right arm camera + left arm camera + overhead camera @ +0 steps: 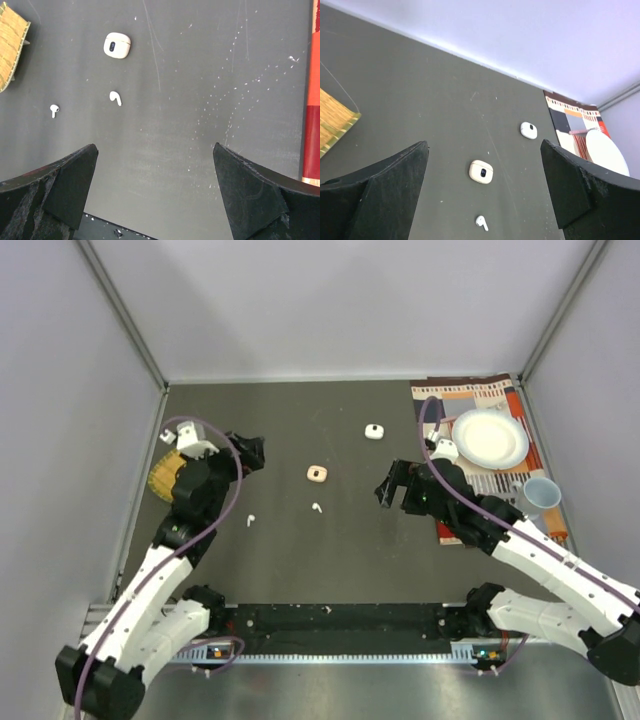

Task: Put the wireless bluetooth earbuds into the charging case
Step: Move the charging case to the center of the board.

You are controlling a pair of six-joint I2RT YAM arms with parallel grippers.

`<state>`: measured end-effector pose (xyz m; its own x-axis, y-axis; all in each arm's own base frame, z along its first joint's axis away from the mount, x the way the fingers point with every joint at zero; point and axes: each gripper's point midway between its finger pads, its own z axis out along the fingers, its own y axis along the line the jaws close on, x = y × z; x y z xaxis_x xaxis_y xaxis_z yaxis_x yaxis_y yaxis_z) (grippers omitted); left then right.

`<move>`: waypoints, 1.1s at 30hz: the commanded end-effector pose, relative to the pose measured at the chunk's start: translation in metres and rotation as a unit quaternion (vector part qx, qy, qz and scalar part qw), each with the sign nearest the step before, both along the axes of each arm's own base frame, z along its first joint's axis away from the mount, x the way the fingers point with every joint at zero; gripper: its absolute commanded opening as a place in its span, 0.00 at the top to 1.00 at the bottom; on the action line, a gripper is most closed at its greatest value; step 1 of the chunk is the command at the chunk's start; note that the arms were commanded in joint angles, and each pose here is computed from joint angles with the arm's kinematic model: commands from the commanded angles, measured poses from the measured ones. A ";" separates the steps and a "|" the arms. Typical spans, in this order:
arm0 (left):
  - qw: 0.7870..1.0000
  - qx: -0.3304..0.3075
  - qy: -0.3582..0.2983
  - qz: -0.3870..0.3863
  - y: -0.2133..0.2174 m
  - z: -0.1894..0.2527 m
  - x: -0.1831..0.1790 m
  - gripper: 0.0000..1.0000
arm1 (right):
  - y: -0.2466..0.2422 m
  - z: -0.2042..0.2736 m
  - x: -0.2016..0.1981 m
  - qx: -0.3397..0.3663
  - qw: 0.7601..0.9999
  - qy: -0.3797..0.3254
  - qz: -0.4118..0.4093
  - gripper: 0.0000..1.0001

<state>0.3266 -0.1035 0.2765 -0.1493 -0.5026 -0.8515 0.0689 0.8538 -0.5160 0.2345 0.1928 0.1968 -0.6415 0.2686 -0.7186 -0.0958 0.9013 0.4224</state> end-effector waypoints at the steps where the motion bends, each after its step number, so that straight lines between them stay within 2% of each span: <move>1: 0.999 0.017 -0.034 0.036 0.020 -0.004 -0.008 0.01 | -0.008 0.012 0.009 0.000 0.999 -0.028 -0.023 0.01; 5: 1.000 -0.002 -0.017 0.023 0.012 0.010 -0.006 0.01 | -0.005 0.014 0.011 0.001 1.000 -0.026 -0.017 0.01; 6: 0.999 0.002 0.019 0.026 0.013 -0.001 -0.009 0.01 | -0.003 0.014 0.011 0.001 1.000 -0.025 -0.016 0.01; 9: 0.999 -0.003 0.021 0.024 0.012 0.022 -0.009 0.01 | -0.001 0.015 0.012 0.006 1.000 -0.022 -0.016 0.01; 12: 1.000 -0.001 -0.023 0.011 0.012 0.043 -0.016 0.01 | 0.002 0.017 0.014 0.010 1.000 -0.023 -0.014 0.01; 16: 0.996 0.023 -0.086 -0.018 0.010 0.046 -0.032 0.01 | 0.005 0.019 0.018 0.004 1.000 -0.025 -0.011 0.01; 20: 0.999 0.024 -0.044 0.016 0.023 0.036 -0.035 0.01 | 0.006 0.016 0.025 0.004 1.000 -0.014 -0.026 0.01; 25: 0.997 0.042 -0.058 0.001 0.021 0.047 -0.040 0.01 | 0.008 0.012 0.040 0.012 0.999 0.013 -0.043 0.01; 31: 0.998 0.039 -0.039 0.008 0.024 0.049 -0.041 0.01 | 0.006 -0.001 0.072 0.002 0.997 0.051 -0.062 0.01; 33: 0.997 0.062 -0.035 -0.013 0.019 0.045 -0.043 0.05 | 0.013 -0.008 0.085 0.000 0.996 0.072 -0.047 0.01</move>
<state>0.2862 -0.0828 0.3028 -0.1154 -0.4319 -0.8945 0.0825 0.8932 -0.4419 0.2921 0.1980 0.1811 -0.6881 0.3188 -0.6519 0.0531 0.9180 0.3930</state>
